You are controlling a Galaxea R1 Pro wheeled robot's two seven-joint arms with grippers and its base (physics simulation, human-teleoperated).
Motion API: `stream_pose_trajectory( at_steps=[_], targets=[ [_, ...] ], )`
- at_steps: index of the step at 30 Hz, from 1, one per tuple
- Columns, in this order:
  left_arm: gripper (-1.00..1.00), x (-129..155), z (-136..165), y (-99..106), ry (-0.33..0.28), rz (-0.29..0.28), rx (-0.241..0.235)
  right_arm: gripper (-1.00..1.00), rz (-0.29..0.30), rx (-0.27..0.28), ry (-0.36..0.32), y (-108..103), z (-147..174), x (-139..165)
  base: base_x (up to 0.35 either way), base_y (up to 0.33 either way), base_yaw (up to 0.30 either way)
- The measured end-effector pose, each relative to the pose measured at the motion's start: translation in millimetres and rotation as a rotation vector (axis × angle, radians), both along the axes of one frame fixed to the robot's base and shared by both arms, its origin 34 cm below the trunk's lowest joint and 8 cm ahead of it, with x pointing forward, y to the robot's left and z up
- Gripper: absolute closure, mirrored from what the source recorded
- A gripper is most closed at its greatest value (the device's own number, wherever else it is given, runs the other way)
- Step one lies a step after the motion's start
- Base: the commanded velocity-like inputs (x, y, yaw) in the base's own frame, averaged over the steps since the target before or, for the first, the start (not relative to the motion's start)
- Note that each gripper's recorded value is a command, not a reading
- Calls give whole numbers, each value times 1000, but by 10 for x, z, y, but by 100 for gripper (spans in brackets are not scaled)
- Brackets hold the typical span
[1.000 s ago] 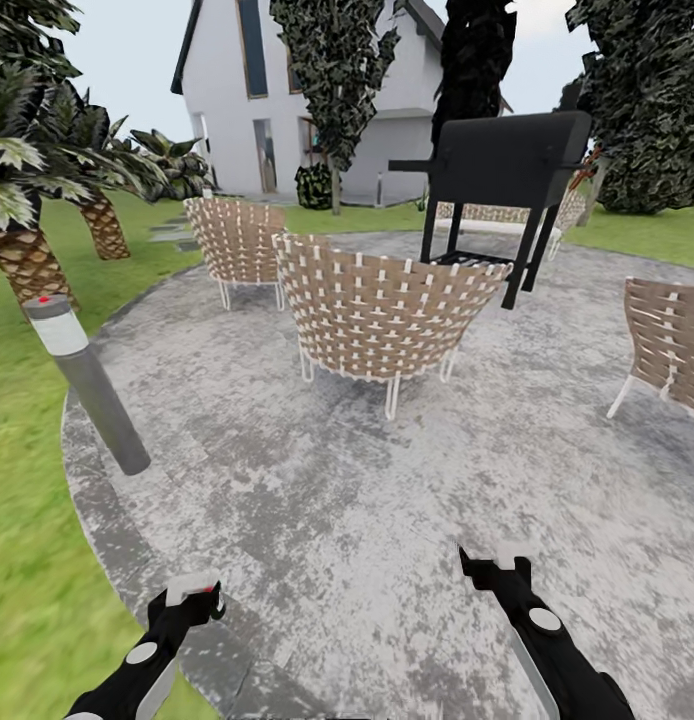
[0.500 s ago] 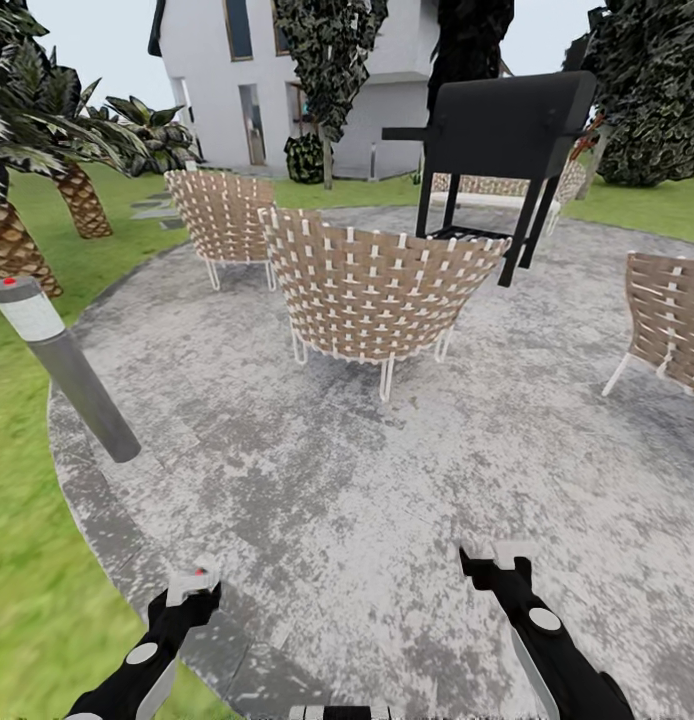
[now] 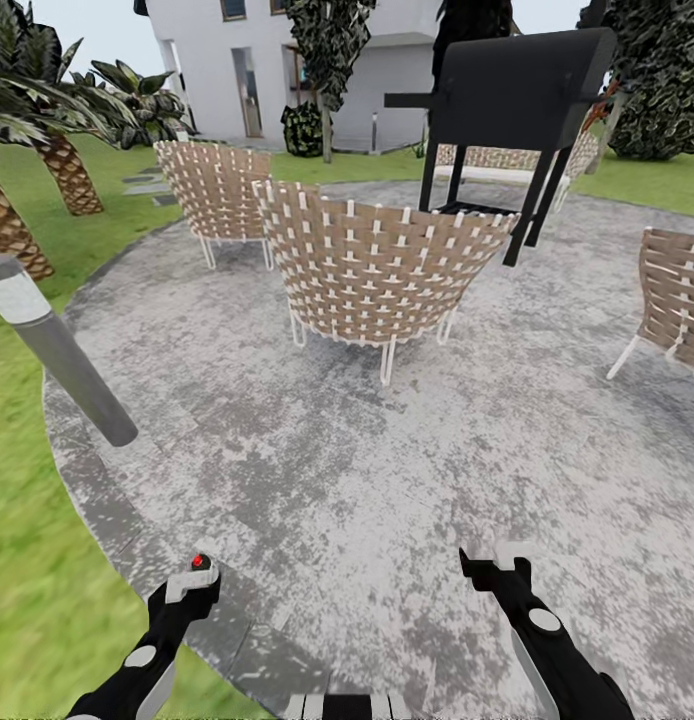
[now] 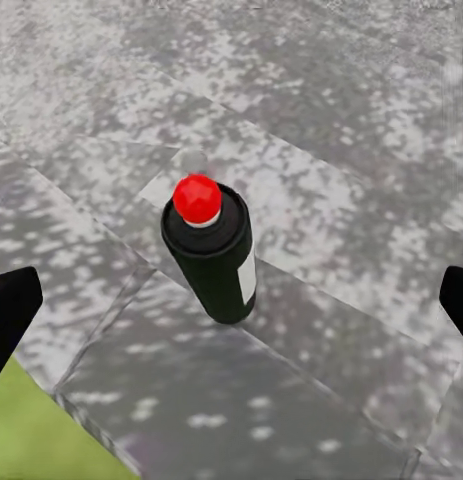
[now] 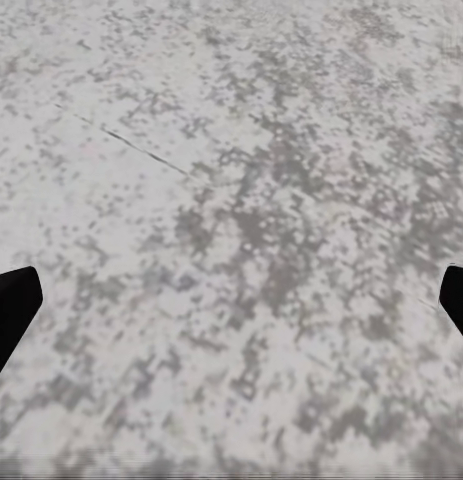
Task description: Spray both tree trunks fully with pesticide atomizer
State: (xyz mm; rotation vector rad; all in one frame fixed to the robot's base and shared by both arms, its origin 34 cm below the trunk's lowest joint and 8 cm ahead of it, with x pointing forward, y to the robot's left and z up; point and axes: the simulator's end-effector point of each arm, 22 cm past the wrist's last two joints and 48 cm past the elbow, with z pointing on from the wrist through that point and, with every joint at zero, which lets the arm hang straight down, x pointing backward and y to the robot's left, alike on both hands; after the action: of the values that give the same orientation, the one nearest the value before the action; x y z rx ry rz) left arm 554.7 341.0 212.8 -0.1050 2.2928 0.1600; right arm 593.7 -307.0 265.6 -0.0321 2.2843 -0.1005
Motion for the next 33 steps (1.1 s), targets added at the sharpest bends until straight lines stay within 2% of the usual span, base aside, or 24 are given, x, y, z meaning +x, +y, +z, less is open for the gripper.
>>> stream_pose_trajectory(
  at_steps=[5, 13, 19, 21, 33],
  targets=[
    [-100, -18, -53, -5, -10, -5, 2, -100, 1, 1, 20, 4, -110, -50, 0, 0, 0],
    [-100, -112, -195, -4, 10, -8, 5, -100, 0, -1, 46, -1, -272, -124, 0, 0, 0],
    [-100, -174, -227, -1, -30, -15, 13, -100, 0, -1, 70, -1, -399, -191, 0, 0, 0],
    [-100, -205, -263, -2, -25, -16, 14, -100, 0, -1, 78, -2, -442, -217, 0, 0, 0],
    [-100, -210, -261, 1, -27, -15, 14, -100, 1, 0, 94, -10, -489, -270, 12, 0, 0]
  ],
)
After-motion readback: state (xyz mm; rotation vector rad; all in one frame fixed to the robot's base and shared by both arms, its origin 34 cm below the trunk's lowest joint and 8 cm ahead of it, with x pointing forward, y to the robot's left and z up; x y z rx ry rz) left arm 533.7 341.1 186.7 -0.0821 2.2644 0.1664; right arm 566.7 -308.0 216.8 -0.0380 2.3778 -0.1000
